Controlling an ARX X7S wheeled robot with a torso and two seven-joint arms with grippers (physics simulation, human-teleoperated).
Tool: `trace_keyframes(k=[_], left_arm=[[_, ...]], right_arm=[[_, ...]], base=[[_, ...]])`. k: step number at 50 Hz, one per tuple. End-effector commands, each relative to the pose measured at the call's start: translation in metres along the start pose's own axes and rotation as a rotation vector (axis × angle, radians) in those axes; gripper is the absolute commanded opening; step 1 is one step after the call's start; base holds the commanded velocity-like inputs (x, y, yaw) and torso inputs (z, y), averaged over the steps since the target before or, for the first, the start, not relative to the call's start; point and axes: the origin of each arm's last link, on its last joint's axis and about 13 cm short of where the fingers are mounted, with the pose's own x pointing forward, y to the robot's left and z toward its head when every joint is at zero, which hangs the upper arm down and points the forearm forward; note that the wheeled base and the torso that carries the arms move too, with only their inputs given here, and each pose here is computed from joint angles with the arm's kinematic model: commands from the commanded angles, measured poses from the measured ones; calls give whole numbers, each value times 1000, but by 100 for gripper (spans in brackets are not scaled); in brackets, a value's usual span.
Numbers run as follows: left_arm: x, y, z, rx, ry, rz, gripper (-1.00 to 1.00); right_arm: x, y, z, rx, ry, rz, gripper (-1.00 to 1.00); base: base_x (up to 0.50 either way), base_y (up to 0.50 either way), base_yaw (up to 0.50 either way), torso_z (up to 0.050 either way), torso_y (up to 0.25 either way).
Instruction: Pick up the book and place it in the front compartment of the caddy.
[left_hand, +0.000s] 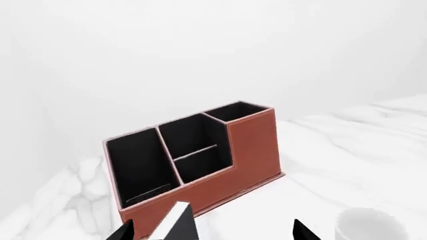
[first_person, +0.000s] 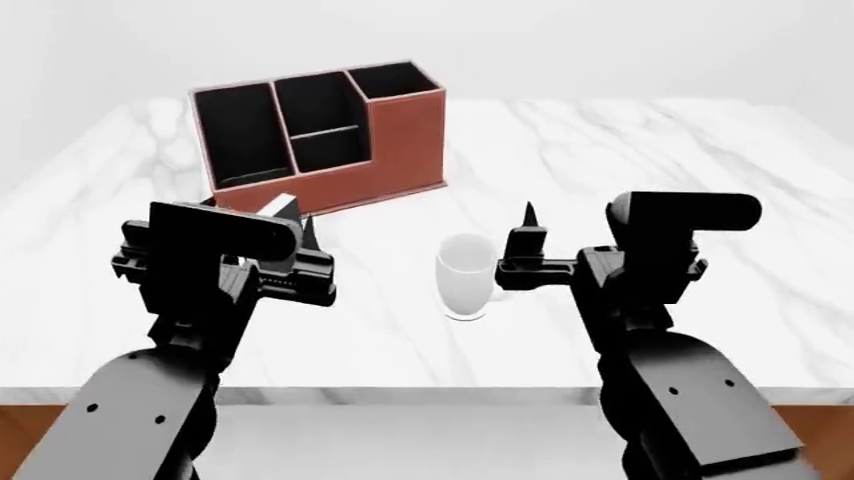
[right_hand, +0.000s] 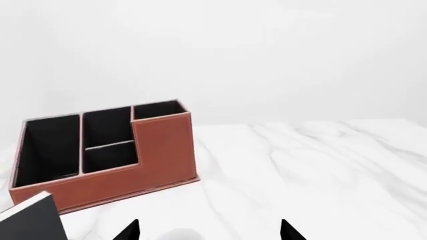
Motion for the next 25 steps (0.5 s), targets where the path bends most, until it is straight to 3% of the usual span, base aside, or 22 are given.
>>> trace_keyframes(k=[1,25], left_arm=[[-6,11,30,58,-3,10,100],[-5,14,28,61,3,16,100]], right_arm=[[-3,3,40,-26,-15,38,100],[1,5,37,-24,3,55,100]], base=[[500,0,0,0,0],[500,0,0,0,1]])
